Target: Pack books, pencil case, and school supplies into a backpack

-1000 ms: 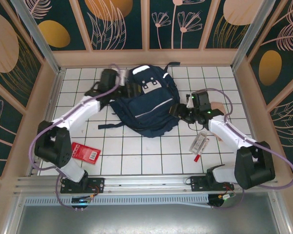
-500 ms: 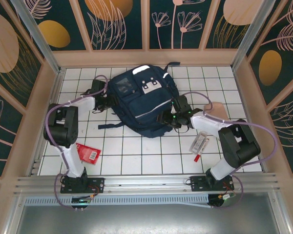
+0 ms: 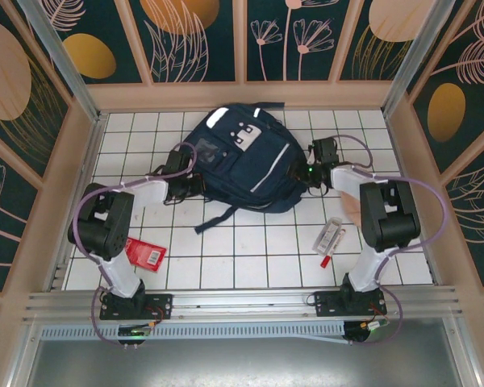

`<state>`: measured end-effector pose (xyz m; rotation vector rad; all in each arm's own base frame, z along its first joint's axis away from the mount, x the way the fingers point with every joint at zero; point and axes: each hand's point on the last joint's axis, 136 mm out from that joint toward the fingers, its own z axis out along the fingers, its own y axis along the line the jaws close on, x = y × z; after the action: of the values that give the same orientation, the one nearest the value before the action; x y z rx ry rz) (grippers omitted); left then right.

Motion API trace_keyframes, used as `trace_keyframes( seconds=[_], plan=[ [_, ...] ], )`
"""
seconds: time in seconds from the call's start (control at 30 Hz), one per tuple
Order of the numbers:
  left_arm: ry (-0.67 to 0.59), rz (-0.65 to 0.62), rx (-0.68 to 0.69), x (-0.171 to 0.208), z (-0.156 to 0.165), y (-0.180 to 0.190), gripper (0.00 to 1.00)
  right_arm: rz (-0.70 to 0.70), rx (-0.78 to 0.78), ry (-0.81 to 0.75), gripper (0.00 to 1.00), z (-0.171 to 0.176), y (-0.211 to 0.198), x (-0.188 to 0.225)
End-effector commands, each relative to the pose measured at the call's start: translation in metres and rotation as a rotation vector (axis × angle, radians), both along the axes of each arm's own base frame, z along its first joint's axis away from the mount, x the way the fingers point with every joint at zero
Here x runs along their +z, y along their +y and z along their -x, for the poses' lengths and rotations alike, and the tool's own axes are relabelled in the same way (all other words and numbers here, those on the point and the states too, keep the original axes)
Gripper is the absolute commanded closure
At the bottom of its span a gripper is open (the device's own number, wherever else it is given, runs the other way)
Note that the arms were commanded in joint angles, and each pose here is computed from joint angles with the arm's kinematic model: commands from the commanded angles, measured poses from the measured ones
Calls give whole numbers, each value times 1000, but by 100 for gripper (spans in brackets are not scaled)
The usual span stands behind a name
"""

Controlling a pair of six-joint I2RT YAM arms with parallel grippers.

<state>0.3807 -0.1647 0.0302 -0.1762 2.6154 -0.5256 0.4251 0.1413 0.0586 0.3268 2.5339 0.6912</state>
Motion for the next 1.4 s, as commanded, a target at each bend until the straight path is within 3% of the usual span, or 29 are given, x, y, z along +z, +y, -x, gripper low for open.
trace_keyframes(
  seconds=[0.0,0.13,0.23,0.33,0.47,0.53,0.63,0.7,0.8,0.97,1.07,1.23,1.37],
  plan=[
    [172,24,57,-17,48,9,100,-5,33,-70,60,-32,-4,2],
    [132,130,83,19,45,-8,100,-54,12,-95,54,-42,1,30],
    [135,219,130,42,40,-18,100,-28,-91,-63,43,-26,-15,51],
    [163,294,151,60,36,-29,100,27,-159,-23,39,10,-30,62],
    [194,354,182,72,35,-36,100,138,-125,-16,36,69,-14,71],
    [212,378,194,74,37,-39,100,135,-69,-2,37,93,10,73],
    [196,415,196,91,29,-44,100,10,106,17,42,124,84,74],
    [209,415,190,95,28,-46,100,-2,209,-12,47,134,131,74],
    [223,439,172,101,27,-52,100,4,346,-110,51,136,185,74],
    [232,456,164,108,24,-57,100,12,436,-190,55,122,231,62],
    [210,463,172,112,23,-55,100,45,401,-252,53,110,238,56],
    [252,504,161,108,27,-62,100,177,208,-310,48,82,218,47],
    [257,511,171,105,28,-62,100,201,181,-324,48,77,225,49]
  ],
)
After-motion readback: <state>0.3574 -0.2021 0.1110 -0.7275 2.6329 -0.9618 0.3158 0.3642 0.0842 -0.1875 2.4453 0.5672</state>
